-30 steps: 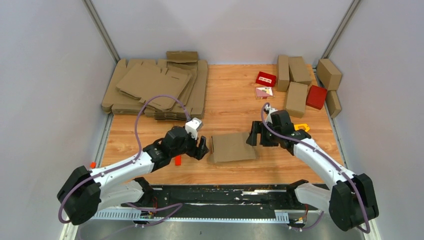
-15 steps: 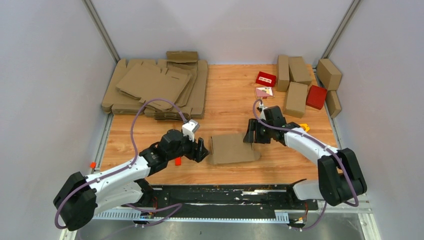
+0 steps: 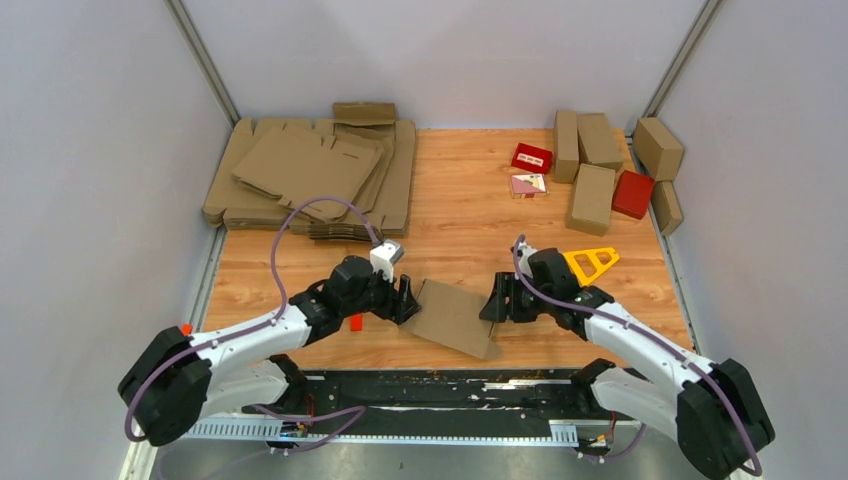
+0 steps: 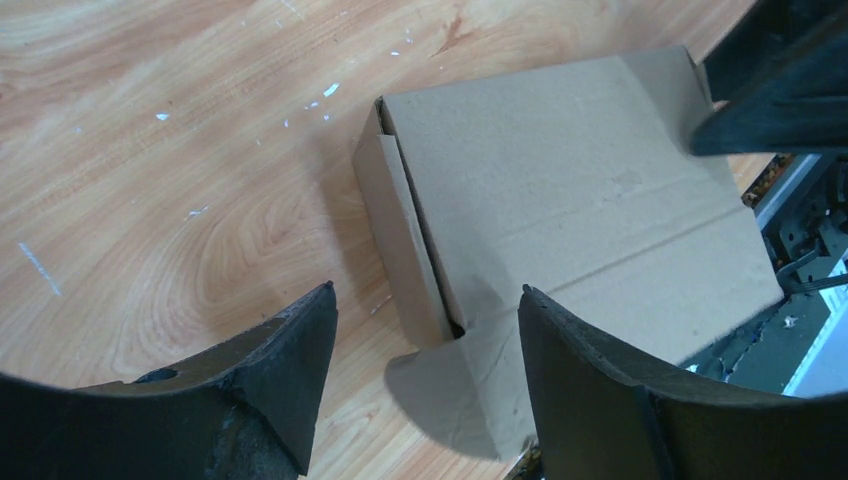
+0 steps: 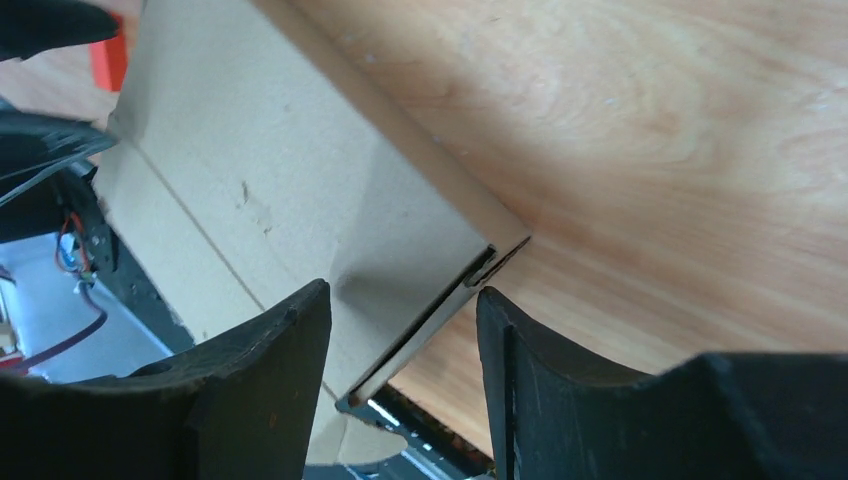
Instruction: Fold the paper box
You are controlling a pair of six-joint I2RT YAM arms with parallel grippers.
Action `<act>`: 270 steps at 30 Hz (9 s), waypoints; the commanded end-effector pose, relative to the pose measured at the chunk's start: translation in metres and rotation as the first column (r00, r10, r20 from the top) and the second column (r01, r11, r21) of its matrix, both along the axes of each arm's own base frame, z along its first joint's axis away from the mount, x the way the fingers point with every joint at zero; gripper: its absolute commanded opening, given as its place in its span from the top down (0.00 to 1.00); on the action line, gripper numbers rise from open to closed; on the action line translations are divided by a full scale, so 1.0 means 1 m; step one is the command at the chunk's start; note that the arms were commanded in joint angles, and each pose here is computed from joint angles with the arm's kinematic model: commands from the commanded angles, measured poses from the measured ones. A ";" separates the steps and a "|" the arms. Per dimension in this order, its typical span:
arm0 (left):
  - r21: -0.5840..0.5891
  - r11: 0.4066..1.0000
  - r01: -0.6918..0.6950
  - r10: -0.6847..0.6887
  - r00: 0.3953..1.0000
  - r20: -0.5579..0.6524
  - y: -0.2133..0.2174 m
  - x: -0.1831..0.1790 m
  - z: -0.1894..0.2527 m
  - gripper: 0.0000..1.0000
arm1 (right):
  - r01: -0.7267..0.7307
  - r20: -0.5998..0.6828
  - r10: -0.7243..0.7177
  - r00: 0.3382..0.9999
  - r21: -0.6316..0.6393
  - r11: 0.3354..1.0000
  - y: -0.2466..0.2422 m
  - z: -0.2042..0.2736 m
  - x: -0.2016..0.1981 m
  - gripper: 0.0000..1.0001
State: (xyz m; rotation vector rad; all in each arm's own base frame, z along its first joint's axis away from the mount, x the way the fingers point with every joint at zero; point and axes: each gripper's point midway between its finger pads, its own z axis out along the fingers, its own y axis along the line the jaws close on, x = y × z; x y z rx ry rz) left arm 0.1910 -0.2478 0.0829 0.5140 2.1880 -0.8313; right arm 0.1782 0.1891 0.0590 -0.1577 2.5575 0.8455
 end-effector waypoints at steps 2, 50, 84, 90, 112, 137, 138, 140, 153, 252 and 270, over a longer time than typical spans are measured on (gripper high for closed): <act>-0.071 0.996 0.045 -0.044 0.999 0.016 -0.026 0.013 0.014 0.30 | 0.020 0.022 -0.021 1.000 0.033 0.999 0.005 0.016 -0.006 0.44; -0.156 0.988 0.011 -0.021 0.998 -0.064 -0.002 -0.032 -0.001 1.00 | -0.060 -0.003 0.061 0.998 0.122 0.991 0.011 -0.011 0.080 0.76; -0.422 0.899 0.121 -0.088 0.991 0.098 -0.107 0.011 0.052 0.43 | -0.098 0.018 0.096 0.995 0.088 0.991 0.016 -0.006 0.079 0.76; -0.352 0.930 0.101 -0.091 0.995 0.044 -0.113 0.017 0.038 0.49 | -0.151 0.046 0.148 0.988 0.072 0.986 0.027 0.005 0.063 0.74; -0.079 0.996 0.040 -0.044 0.998 -0.046 -0.092 0.012 -0.007 0.49 | -0.084 0.150 0.060 0.987 0.160 0.984 0.013 0.047 0.051 0.43; -0.265 0.962 -0.069 0.039 0.992 -0.118 -0.086 -0.002 0.004 0.48 | 0.093 0.290 -0.107 0.951 0.061 0.994 -0.020 0.103 0.051 0.00; -0.266 0.961 -0.073 0.042 0.992 -0.120 -0.085 -0.003 0.004 0.48 | 0.087 0.324 -0.109 0.940 0.081 0.993 -0.019 0.106 0.052 0.00; -0.270 0.959 -0.084 0.052 0.991 -0.124 -0.084 -0.004 0.005 0.47 | 0.042 0.315 -0.085 0.945 0.143 0.989 -0.009 0.110 0.045 0.00; -0.316 0.917 -0.243 0.199 0.966 -0.165 -0.080 -0.002 0.004 0.45 | -0.086 0.144 0.107 0.984 -0.151 0.985 0.039 0.086 -0.027 0.00; -0.098 0.990 -0.100 0.090 0.991 -0.096 -0.046 0.064 0.012 0.37 | -0.329 0.070 0.419 0.905 -0.512 0.794 0.072 0.055 0.004 0.05; -0.069 0.991 -0.111 0.113 0.993 0.031 -0.017 0.056 0.057 0.32 | -0.377 0.050 0.462 0.885 -0.505 0.776 0.056 0.047 -0.005 0.45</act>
